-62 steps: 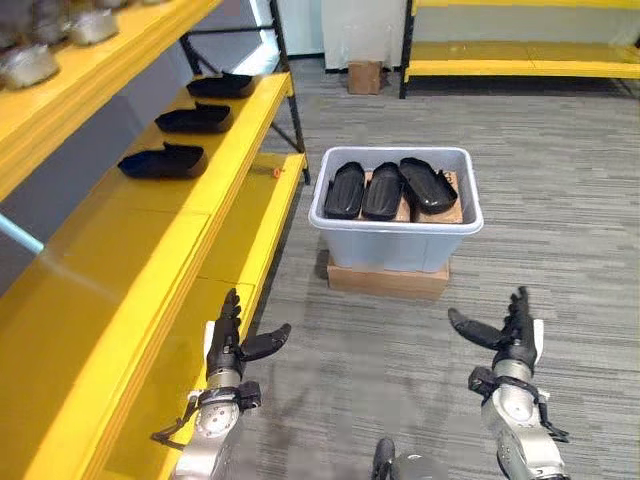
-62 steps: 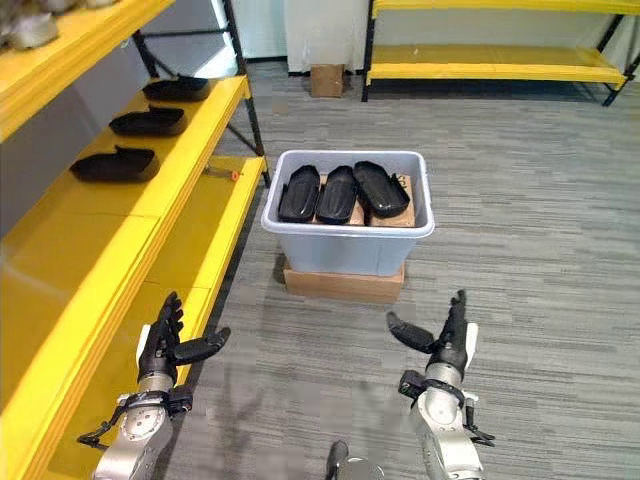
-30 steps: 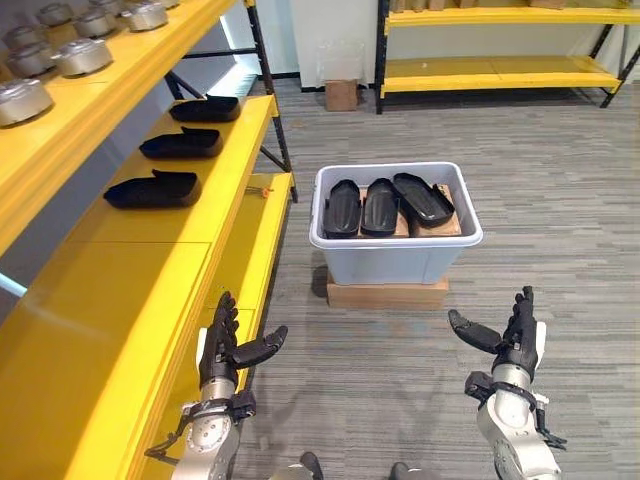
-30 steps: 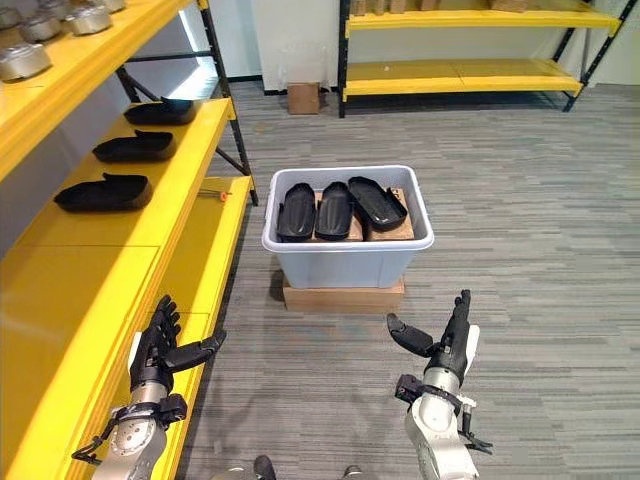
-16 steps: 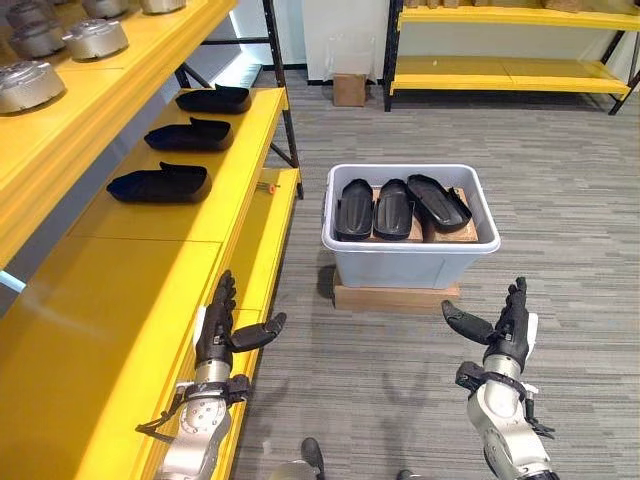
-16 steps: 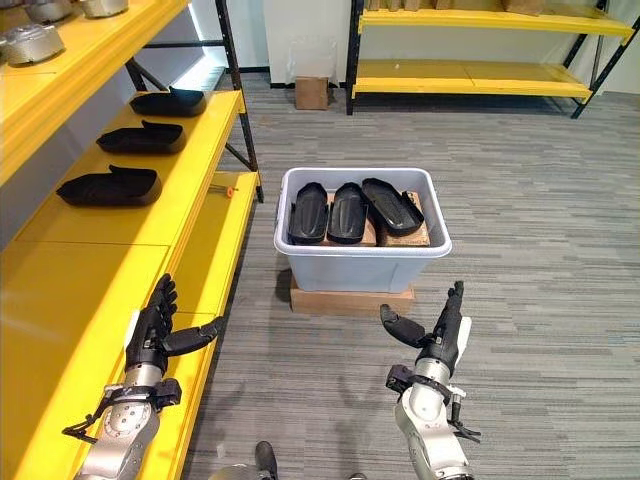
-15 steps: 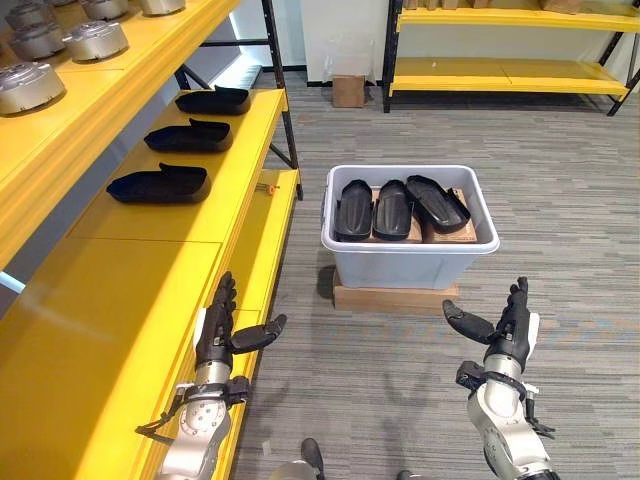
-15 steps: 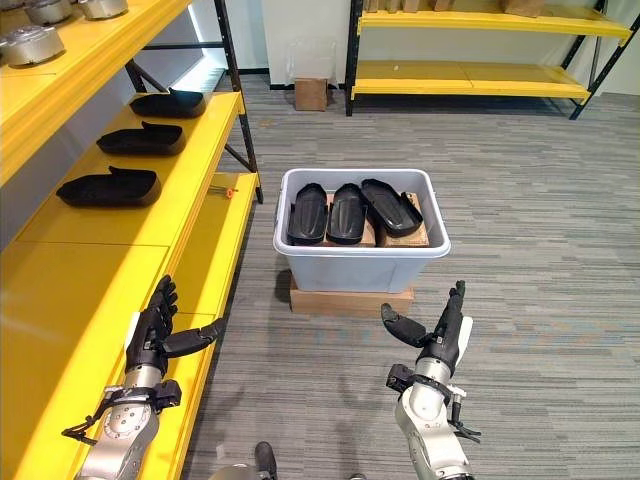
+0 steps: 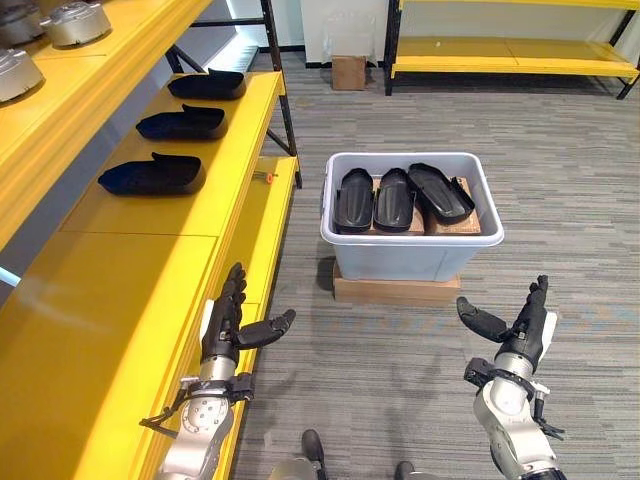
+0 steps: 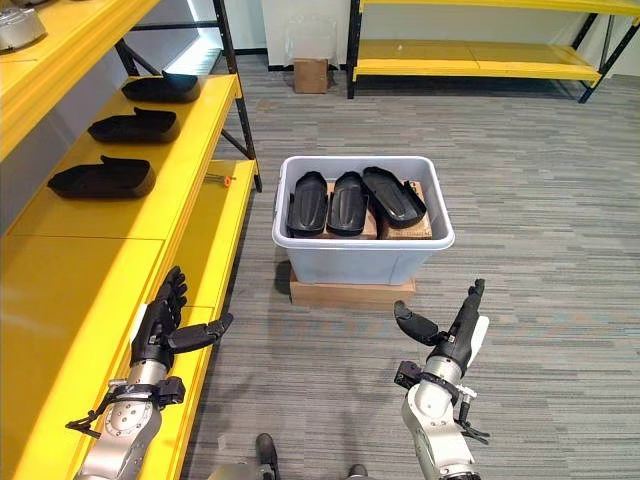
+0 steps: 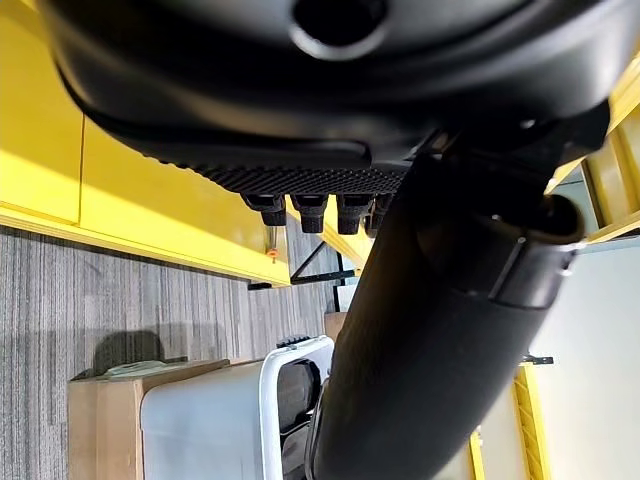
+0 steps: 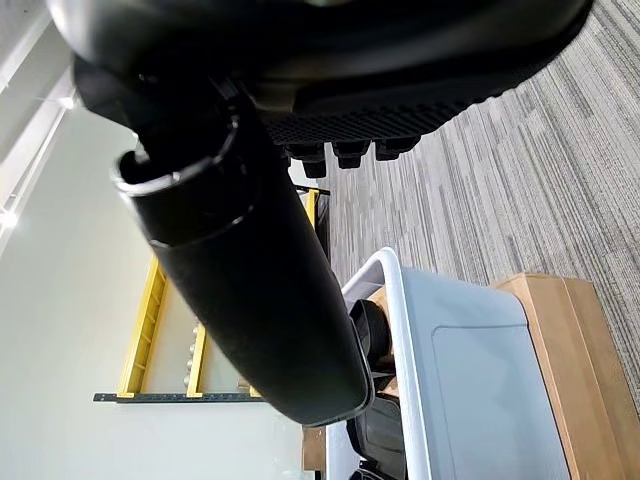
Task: Move parts from the plastic box to the shelf.
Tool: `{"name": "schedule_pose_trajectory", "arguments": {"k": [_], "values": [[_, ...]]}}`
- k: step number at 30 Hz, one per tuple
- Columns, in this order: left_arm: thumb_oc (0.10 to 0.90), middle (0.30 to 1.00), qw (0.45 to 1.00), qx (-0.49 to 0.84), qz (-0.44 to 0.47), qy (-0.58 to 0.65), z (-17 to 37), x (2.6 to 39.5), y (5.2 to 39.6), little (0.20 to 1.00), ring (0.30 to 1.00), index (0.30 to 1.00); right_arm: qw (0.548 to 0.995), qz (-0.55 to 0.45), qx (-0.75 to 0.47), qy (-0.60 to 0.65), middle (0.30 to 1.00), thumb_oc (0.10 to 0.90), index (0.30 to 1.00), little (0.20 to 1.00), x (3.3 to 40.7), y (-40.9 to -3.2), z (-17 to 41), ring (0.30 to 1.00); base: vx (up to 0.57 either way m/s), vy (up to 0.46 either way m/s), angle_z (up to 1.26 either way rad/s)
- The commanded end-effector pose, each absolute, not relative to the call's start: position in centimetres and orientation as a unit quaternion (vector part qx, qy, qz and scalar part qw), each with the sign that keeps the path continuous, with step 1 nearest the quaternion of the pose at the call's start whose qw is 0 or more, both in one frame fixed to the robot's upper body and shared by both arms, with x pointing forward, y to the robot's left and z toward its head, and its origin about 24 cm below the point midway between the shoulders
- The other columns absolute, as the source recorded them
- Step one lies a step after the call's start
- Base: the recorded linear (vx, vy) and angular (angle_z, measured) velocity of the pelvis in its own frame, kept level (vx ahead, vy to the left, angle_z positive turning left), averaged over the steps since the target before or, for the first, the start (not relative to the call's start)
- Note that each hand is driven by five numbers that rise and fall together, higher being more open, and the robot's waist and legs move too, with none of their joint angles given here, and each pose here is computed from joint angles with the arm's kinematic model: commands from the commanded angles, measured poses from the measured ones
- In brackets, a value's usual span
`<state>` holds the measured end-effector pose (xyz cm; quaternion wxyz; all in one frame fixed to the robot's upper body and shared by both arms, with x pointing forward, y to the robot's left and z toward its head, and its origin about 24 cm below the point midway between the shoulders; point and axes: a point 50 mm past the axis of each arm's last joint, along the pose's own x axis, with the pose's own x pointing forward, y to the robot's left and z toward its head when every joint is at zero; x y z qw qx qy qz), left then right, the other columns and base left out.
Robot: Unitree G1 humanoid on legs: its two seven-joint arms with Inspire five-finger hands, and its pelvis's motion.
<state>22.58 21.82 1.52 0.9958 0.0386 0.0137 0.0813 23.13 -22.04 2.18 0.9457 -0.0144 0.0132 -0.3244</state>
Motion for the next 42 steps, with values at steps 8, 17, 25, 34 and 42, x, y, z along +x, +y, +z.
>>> {"name": "schedule_pose_trajectory", "arguments": {"k": [8,17,25,34,42], "values": [[0.9,1.0,0.991,0.057,0.006,-0.124,6.7,23.8,21.8,1.0,1.0,1.0,0.949,-0.257,-0.015,-0.184,1.0,0.9,1.0,1.0,25.3,-21.9,9.5,1.0,0.04,0.157,0.01],[0.9,1.0,0.994,0.046,0.015,-0.103,6.1,23.3,22.4,1.0,1.0,1.0,0.96,-0.213,-0.004,-0.181,1.0,0.9,1.0,1.0,25.9,-19.8,9.1,1.0,0.06,0.181,-0.06],[0.9,1.0,0.994,0.055,0.0,-0.098,5.8,23.5,21.6,1.0,1.0,1.0,0.958,-0.226,0.001,-0.177,1.0,0.9,1.0,1.0,26.2,-19.8,9.8,1.0,0.21,-0.208,0.01],[0.9,1.0,0.996,0.025,0.033,-0.073,4.8,22.5,22.4,1.0,1.0,1.0,0.962,-0.227,-0.008,-0.15,1.0,0.9,1.0,1.0,26.1,-20.1,9.4,1.0,0.28,-0.347,0.23],[0.9,1.0,0.992,0.002,0.061,-0.108,5.5,23.1,22.0,1.0,1.0,1.0,0.944,-0.279,-0.027,-0.175,1.0,0.9,1.0,1.0,26.6,-21.6,10.3,1.0,0.16,-0.262,0.02]]}}
